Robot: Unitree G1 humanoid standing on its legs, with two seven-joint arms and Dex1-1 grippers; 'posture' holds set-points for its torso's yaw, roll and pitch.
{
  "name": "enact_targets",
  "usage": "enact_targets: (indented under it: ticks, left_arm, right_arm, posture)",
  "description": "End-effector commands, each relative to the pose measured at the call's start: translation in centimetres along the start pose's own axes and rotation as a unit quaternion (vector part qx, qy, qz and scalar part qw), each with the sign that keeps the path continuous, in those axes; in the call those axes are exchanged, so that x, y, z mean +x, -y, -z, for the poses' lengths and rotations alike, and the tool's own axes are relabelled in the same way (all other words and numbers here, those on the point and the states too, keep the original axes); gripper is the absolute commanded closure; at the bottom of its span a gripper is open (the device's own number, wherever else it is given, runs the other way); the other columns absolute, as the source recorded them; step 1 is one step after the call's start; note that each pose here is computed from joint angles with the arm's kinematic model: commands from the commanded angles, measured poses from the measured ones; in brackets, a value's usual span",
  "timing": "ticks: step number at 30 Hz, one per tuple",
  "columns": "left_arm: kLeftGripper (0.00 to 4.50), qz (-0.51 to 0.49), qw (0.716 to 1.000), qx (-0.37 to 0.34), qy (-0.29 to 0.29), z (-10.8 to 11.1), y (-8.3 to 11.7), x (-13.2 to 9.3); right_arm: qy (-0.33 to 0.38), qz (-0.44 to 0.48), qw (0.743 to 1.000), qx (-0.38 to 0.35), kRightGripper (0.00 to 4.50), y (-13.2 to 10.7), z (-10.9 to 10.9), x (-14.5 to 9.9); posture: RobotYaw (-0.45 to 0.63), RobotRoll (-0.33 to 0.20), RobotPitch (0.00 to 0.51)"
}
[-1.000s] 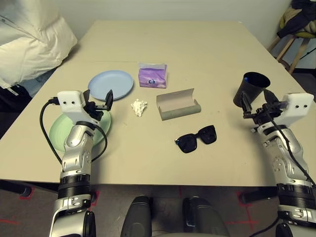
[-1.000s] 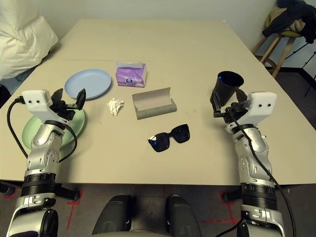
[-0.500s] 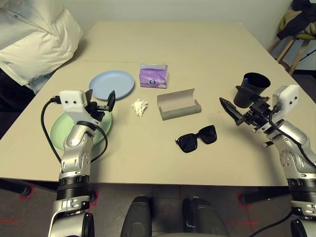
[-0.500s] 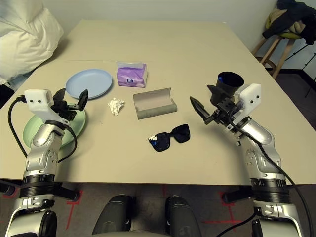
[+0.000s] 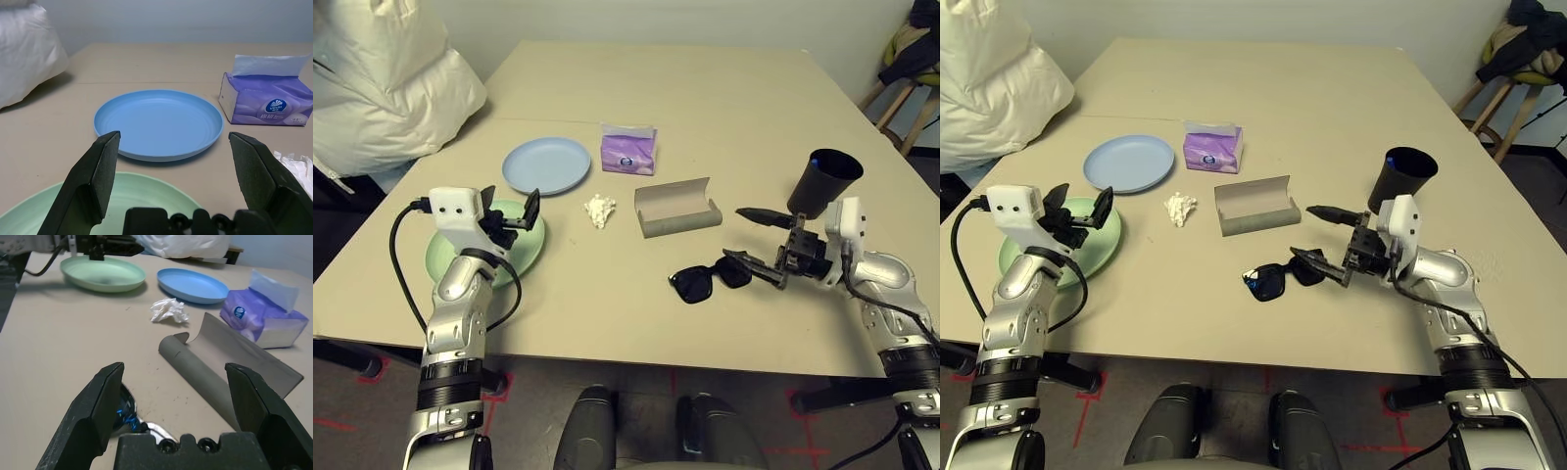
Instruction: Organize and tidy the items on the table.
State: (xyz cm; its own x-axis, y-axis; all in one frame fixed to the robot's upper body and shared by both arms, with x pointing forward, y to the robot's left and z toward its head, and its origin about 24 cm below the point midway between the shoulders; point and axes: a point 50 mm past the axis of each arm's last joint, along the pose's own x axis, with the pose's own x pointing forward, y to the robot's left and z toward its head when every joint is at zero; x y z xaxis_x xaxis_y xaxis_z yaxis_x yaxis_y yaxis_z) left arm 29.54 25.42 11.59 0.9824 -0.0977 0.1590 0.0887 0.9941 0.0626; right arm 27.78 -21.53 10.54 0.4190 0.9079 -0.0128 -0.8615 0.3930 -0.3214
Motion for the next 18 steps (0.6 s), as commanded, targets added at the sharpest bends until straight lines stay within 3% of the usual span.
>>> enact_targets:
  ticks: [1, 9, 18]
  left_arm:
    - [0.00, 0.016, 1.000, 0.002, -0.002, -0.4, 0.1, 0.1]
    - [0.00, 0.039, 0.999, -0.005, -0.029, -1.6, -0.9, 0.1]
    - [0.00, 0.061, 0.992, -0.019, -0.104, -3.7, -4.0, -0.3]
  right_arm:
    - [-0.007, -0.022, 1.000, -0.001, 0.03, -0.1, 0.2, -0.3]
    - [0.001, -0.048, 0.999, 0.009, 0.03, -0.4, 0.5, 0.2]
    - [0.016, -0.072, 0.997, 0.007, 0.03, -0.5, 0.0, 1.4]
  posture:
    - [0.22, 0.000, 0.055]
    - [0.24, 0.000, 0.051]
    - [0.26, 0.000, 0.046]
